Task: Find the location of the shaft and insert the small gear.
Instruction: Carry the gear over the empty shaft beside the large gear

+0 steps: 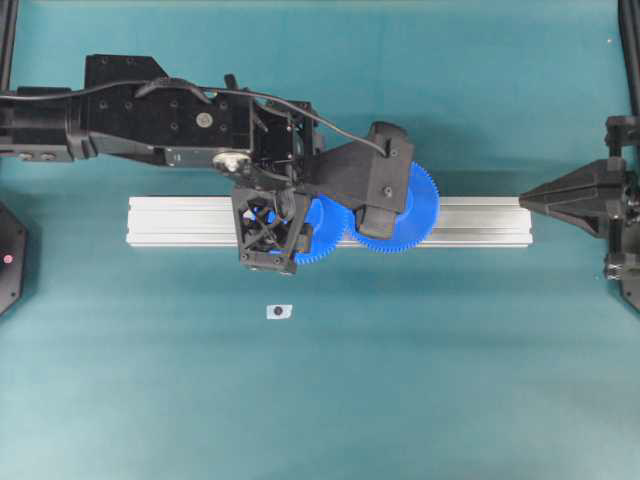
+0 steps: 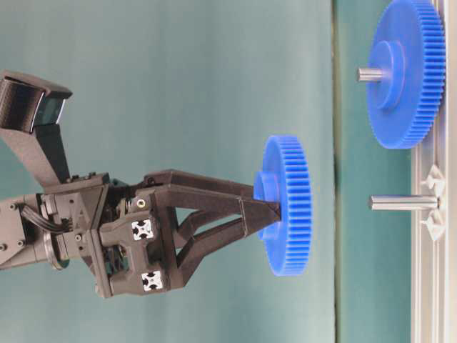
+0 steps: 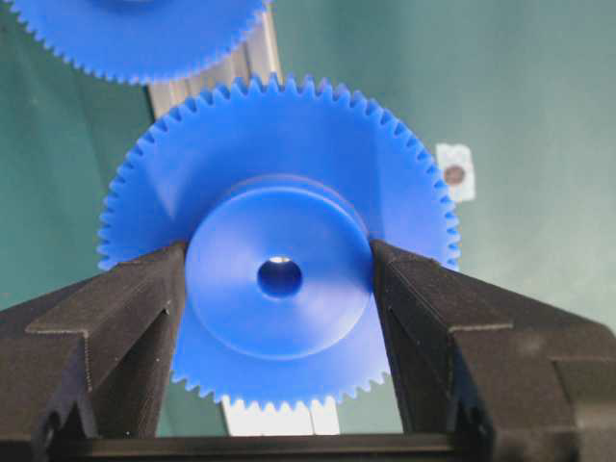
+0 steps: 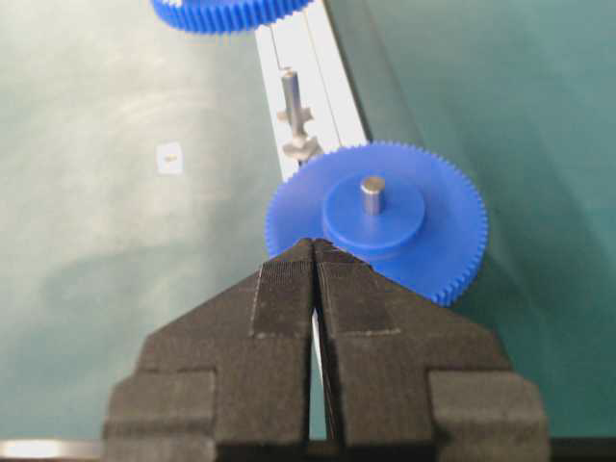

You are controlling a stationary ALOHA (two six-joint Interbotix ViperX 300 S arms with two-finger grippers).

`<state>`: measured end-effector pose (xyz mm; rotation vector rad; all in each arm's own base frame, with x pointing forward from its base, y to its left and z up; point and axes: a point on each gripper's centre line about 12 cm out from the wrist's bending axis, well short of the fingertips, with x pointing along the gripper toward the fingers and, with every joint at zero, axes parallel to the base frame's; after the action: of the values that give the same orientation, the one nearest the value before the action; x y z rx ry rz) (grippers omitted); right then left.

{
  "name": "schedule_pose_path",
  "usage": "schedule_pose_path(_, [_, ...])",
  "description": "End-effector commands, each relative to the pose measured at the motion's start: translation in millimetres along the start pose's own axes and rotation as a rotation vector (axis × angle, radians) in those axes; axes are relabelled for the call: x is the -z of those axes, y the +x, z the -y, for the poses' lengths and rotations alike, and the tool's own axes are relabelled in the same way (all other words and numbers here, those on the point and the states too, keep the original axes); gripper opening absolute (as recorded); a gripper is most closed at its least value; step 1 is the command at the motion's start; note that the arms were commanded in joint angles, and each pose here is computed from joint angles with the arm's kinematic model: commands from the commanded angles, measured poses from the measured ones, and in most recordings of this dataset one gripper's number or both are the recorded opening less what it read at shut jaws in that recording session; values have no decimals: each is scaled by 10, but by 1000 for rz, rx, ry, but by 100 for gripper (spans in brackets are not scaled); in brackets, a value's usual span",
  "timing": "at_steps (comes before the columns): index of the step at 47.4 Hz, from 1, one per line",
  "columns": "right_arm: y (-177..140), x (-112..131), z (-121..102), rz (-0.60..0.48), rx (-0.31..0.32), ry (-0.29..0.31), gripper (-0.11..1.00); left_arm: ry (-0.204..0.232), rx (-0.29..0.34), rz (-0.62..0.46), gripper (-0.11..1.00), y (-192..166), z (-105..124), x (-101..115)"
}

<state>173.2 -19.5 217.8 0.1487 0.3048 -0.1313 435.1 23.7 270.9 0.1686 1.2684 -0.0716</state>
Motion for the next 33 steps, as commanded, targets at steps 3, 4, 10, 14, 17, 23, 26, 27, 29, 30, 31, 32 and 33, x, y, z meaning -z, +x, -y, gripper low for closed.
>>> schedule_pose_path(3, [7, -42, 0, 10, 2, 9, -1, -7, -17, 54, 64, -145, -63, -70])
schedule_pose_path(4, [7, -42, 0, 10, 2, 9, -1, -6, -15, 51, 64, -134, -61, -67])
schedule_pose_path(10, [7, -42, 0, 10, 2, 9, -1, -11, -14, 34, 64, -53, -91, -57])
schedule_pose_path(14, [7, -42, -3, 9, 0, 8, -1, -13, -13, 19, 64, 19, -105, -55])
schedule_pose_path(17, [7, -42, 0, 10, 2, 9, -1, -14, -9, 7, 64, 80, -102, -54])
schedule_pose_path(23, [7, -42, 0, 10, 2, 9, -1, -3, -8, -5, 64, 159, -103, -59])
schedule_pose_path(26, [7, -42, 0, 10, 2, 9, -1, 1, -5, -8, 64, 192, -101, -60])
schedule_pose_path(27, [7, -42, 0, 10, 2, 9, -1, 2, -5, -9, 64, 199, -101, -60])
schedule_pose_path(29, [7, -36, 1, 8, 2, 9, -1, 3, -6, -11, 64, 220, -103, -63])
schedule_pose_path(30, [7, -42, 0, 10, 2, 9, -1, 3, -4, -12, 64, 228, -101, -63])
schedule_pose_path(31, [7, -42, 0, 10, 2, 9, -1, 3, -4, -12, 64, 228, -101, -63])
schedule_pose_path(32, [7, -42, 0, 10, 2, 9, -1, 3, -4, -15, 64, 239, -100, -59])
schedule_pose_path(33, [7, -42, 0, 10, 2, 9, -1, 3, -3, -17, 64, 243, -99, -55])
